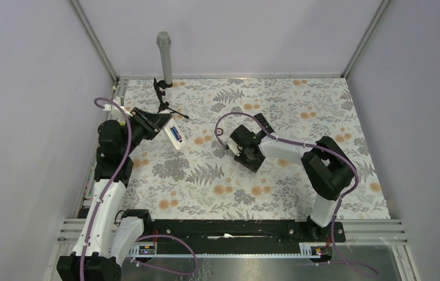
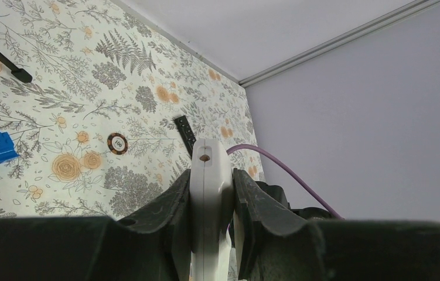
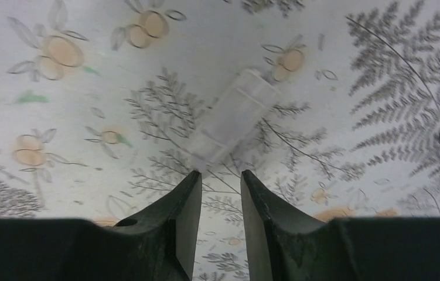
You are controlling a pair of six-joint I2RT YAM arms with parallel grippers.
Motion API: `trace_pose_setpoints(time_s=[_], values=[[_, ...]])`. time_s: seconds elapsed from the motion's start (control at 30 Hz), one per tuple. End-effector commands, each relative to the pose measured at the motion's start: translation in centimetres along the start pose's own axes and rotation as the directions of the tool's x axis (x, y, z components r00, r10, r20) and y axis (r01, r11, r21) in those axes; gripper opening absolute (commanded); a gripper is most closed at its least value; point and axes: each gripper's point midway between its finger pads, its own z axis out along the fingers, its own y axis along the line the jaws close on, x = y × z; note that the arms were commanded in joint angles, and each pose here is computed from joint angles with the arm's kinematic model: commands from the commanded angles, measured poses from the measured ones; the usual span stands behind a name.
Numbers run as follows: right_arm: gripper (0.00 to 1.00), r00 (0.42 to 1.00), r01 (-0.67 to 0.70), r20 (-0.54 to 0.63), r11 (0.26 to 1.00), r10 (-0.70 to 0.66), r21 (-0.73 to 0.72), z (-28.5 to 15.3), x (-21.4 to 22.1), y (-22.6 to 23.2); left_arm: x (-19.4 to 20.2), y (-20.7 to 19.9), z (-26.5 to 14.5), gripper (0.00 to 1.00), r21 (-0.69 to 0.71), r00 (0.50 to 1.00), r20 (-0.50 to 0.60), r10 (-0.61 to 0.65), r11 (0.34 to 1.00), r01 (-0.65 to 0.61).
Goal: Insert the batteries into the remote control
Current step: Adjust the battery cover at the center of the board.
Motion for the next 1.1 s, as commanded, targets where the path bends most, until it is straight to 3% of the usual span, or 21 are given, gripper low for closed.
trace_pose_setpoints(time_s=[0.0,0.27,0.53,1.07], values=[[0.38,0.993,0.015,0.114,0.991,0.000,-0.131,-1.5,-2.3,2.6,-0.8,-1.5,-0.3,0.00,0.067,0.999,0.036,0.019,0.998,-0.022],[0.38,0.974,-0.034,0.220,0.994,0.056,-0.103,-2.0,-4.2,2.0,-0.7,-1.6,-0.2,0.00,0.075,0.999,0.033,0.007,0.997,-0.009],[0.36,0.985,0.104,0.148,0.988,-0.086,-0.113,-1.5,-1.0,2.5,-1.2,-1.2,-0.4,0.00,0.064,0.999,0.049,0.001,0.998,-0.004],[0.36,0.967,0.163,0.211,0.983,-0.142,-0.088,-0.4,-2.9,2.2,-1.2,-1.3,-0.3,0.00,0.069,0.999,0.048,-0.008,0.998,0.004]])
